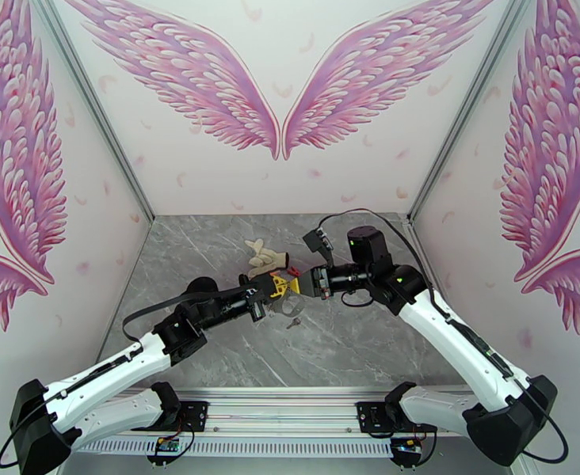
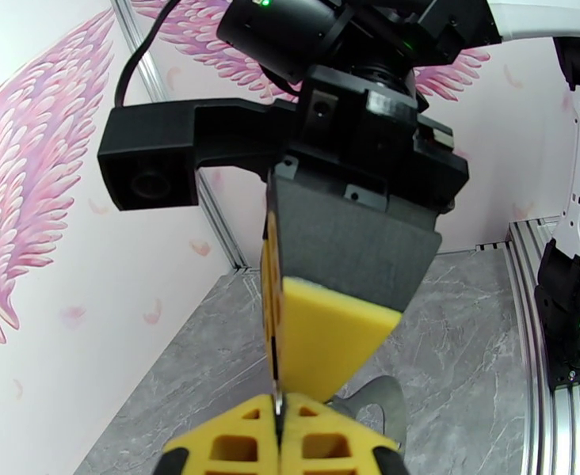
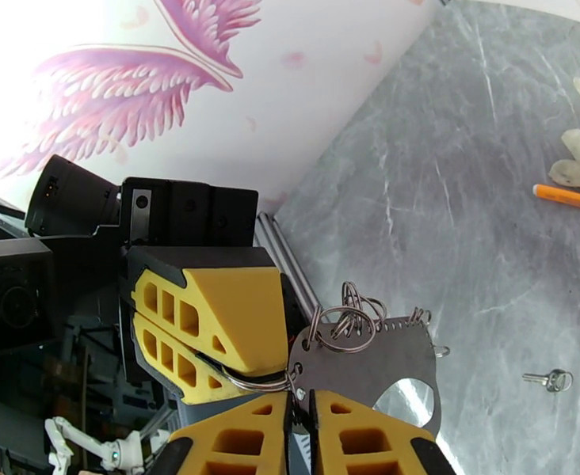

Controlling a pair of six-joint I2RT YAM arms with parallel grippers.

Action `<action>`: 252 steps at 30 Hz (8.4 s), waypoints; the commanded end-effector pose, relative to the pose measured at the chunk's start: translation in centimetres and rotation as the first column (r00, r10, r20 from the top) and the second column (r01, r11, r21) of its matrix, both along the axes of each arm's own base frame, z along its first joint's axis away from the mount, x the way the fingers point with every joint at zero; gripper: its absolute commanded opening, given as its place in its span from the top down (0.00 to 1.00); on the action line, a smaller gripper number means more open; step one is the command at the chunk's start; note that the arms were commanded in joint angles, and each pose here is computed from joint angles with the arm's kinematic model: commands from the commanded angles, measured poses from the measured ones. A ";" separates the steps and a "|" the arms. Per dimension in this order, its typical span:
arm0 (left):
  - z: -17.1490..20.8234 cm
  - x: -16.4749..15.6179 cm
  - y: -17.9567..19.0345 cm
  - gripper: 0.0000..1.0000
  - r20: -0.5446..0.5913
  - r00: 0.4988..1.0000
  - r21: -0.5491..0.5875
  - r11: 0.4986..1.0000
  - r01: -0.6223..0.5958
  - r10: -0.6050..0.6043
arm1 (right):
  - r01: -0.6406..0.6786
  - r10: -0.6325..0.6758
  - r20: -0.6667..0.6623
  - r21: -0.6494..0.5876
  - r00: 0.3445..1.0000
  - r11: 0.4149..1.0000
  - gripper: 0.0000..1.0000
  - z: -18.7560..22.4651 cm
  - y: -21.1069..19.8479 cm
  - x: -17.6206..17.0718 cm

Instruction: Remove the keys from the keyring

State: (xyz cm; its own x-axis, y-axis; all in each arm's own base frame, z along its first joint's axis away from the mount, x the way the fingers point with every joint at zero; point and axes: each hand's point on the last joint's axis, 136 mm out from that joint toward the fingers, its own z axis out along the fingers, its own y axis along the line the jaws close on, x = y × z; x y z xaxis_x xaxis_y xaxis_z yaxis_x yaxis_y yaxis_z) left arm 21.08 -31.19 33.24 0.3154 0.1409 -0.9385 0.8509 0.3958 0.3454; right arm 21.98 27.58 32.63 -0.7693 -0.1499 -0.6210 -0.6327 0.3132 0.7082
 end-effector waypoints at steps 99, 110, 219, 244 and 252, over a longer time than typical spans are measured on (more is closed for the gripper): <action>-0.1 -1.6 0.0 1.00 0.061 0.998 0.028 1.000 -0.012 0.011 | 0.140 -0.106 0.192 -0.173 0.976 0.975 1.00 0.9 -2.8 0.0; -4.9 1.0 -0.7 0.84 -0.090 0.989 0.135 0.986 -0.100 0.113 | 0.141 -0.107 0.139 -0.268 0.985 0.953 1.00 0.0 -3.4 0.0; -2.1 -0.3 -2.9 0.64 -0.351 0.934 0.152 0.988 -0.009 0.063 | 0.161 -0.138 0.103 -0.261 0.985 0.952 1.00 -0.7 -2.3 0.8; -3.0 2.3 -3.2 0.76 -0.317 0.935 0.238 0.968 -0.083 0.158 | 0.148 -0.125 0.100 -0.273 0.987 0.951 1.00 -1.1 -2.3 0.5; -3.5 2.0 -3.1 0.89 -0.284 0.949 0.281 0.958 -0.056 0.139 | 0.168 -0.138 0.122 -0.291 0.983 0.942 1.00 -1.0 -2.7 0.7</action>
